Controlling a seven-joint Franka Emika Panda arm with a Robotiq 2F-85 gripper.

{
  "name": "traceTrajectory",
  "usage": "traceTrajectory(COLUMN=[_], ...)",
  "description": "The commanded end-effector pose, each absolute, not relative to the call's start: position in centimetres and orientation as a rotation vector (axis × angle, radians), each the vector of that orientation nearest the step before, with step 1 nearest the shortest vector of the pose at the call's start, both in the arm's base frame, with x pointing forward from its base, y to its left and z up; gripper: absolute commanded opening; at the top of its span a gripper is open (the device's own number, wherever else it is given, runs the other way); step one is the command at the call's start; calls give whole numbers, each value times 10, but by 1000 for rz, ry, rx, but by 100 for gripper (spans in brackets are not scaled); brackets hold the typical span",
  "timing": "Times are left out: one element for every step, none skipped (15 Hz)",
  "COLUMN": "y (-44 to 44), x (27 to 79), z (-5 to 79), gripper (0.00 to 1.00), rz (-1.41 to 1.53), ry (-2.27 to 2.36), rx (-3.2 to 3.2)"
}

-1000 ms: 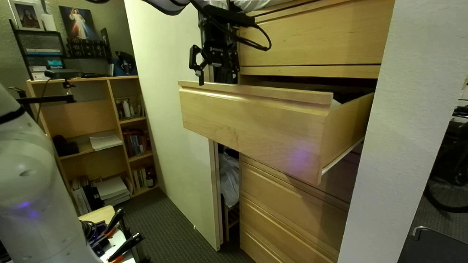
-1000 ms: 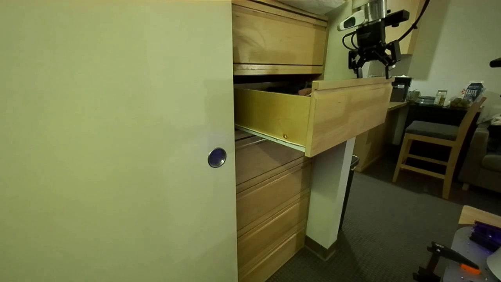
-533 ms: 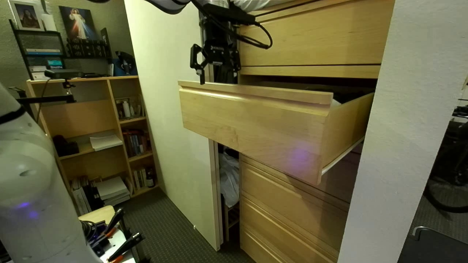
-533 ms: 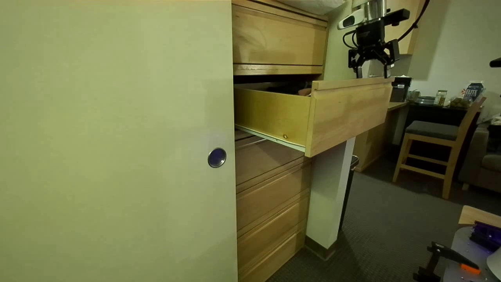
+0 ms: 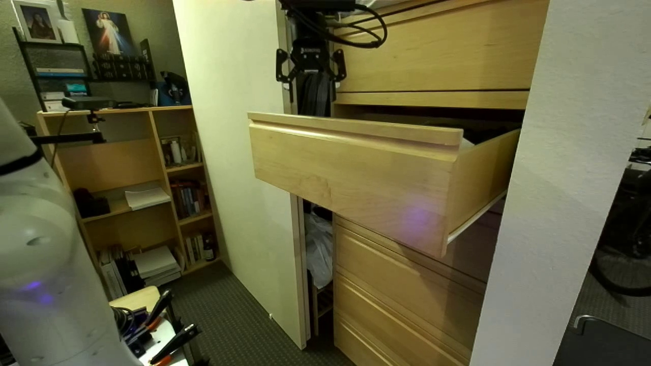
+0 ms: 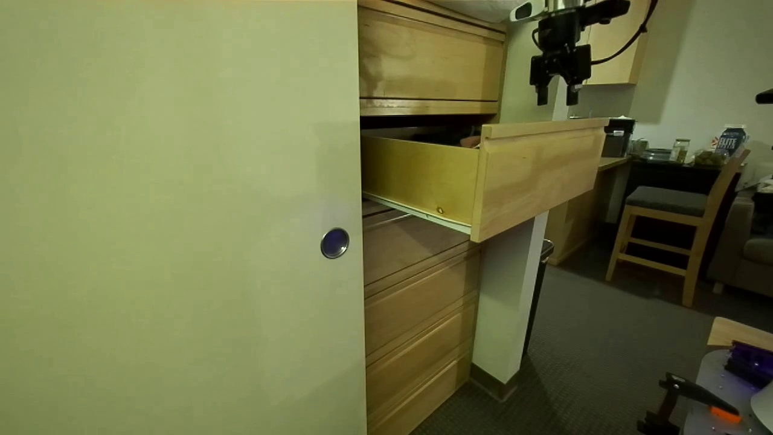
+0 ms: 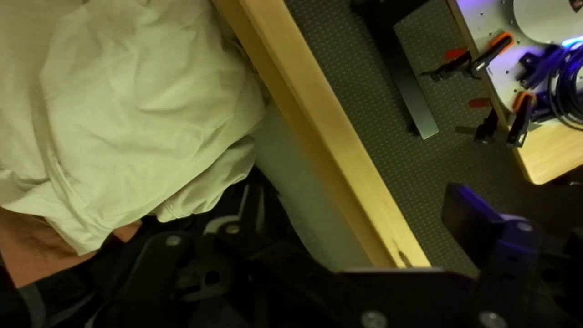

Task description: Open the second drawer

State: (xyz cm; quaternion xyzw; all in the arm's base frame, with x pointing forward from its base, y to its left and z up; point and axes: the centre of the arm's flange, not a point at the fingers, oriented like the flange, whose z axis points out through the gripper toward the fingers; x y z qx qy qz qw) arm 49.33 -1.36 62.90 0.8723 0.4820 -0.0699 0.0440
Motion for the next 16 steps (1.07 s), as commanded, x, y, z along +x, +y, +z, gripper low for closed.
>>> traceTrajectory(y=[-13,-14,-15,-16,-17,-19,-20,-22,-23,-25,-27,-30,-32,-34,-35,-37], x=[492,491,489,488,486,484,483,480,479,476,474,471,469,466,463,460], z=[634,634,634,634,634,634,635,635,636,638,640,642,644,645,647,648], gripper=[100,100,100,100,100,100,100,100,100,100,100,100,100,100,100,100], rz=[-176,-179,-177,-177,-176,-176,-167,-170,-166,-167,-169,-167,-169,-171,-172,-176], ry=[1228,1168,1114,1072,1028,988,949,914,881,846,821,789,768,741,724,708], rx=[2809,2837,2861,2878,2895,2907,2919,2929,2938,2947,2954,2962,2968,2980,2986,2990])
